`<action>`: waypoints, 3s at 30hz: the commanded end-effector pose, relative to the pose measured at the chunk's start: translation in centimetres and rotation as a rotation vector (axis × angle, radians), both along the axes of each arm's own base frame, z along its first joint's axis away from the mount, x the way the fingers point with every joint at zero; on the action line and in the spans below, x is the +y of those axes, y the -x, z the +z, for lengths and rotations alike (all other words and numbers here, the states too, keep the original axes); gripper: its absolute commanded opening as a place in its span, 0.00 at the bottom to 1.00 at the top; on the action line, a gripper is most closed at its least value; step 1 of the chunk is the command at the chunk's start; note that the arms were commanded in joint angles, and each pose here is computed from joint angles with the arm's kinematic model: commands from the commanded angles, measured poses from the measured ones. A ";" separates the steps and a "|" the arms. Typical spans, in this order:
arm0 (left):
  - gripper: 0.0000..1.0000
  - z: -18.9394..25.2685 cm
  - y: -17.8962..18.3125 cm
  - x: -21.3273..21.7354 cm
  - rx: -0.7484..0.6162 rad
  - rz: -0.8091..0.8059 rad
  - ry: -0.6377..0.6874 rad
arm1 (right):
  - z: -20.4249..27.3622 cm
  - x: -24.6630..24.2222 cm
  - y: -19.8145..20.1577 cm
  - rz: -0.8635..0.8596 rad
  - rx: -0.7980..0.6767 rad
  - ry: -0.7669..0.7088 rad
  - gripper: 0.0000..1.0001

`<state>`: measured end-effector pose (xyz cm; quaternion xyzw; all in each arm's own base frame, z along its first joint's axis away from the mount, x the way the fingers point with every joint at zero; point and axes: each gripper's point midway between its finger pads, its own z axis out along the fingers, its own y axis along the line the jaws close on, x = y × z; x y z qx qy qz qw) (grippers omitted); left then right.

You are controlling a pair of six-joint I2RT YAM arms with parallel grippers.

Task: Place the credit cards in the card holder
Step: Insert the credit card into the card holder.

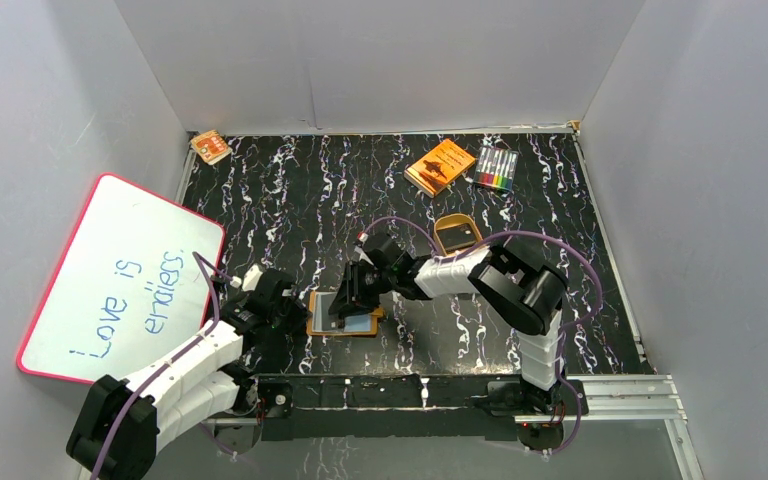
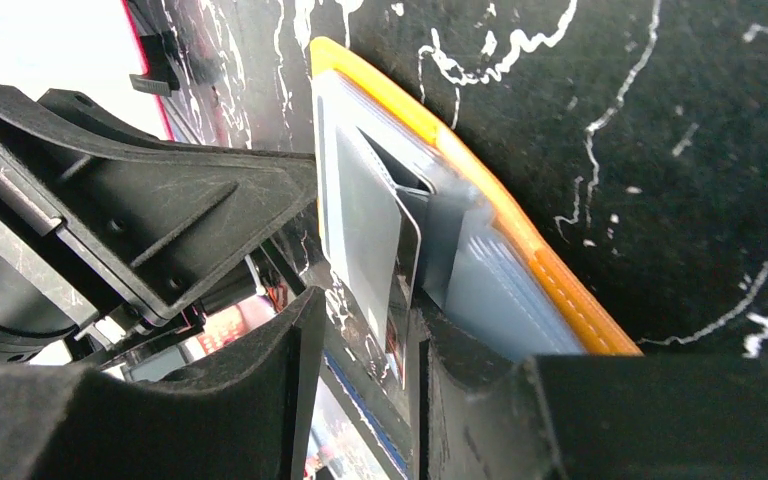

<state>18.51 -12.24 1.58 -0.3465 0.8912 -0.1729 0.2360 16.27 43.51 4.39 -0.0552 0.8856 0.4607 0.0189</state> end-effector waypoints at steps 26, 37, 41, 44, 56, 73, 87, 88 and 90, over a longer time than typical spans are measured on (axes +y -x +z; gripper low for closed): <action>0.07 -2.8 3.6 -0.2 0.124 -0.053 0.041 | 1.0 0.8 -0.1 0.094 -0.117 0.168 0.52; 0.10 -1.8 3.0 0.8 0.095 -0.026 -0.013 | 1.6 -0.9 -1.1 0.067 -0.185 0.277 0.57; 0.10 -1.8 3.1 0.9 0.092 -0.025 -0.016 | 1.9 -1.1 -1.5 0.067 -0.206 0.294 0.58; 0.10 -1.8 3.1 0.9 0.091 -0.026 -0.016 | 2.4 -1.2 -1.6 0.070 -0.225 0.295 0.60; 0.10 -1.9 3.1 0.9 0.092 -0.028 -0.017 | 3.9 -2.7 -2.8 0.030 -0.309 0.334 0.67; 0.10 -2.2 3.1 1.9 0.102 0.001 -0.067 | 2.1 -5.4 -3.4 0.099 -0.381 0.446 0.01; 0.09 -2.7 3.2 1.7 0.112 -0.008 -0.063 | -0.8 -4.9 -1.4 0.182 -0.283 0.436 0.00; 0.09 -2.7 3.3 1.7 0.113 -0.010 -0.060 | -1.0 -4.8 -1.3 0.188 -0.274 0.433 0.00; 0.09 -2.8 3.3 1.6 0.114 -0.012 -0.059 | -1.3 -4.8 -1.1 0.196 -0.262 0.431 0.00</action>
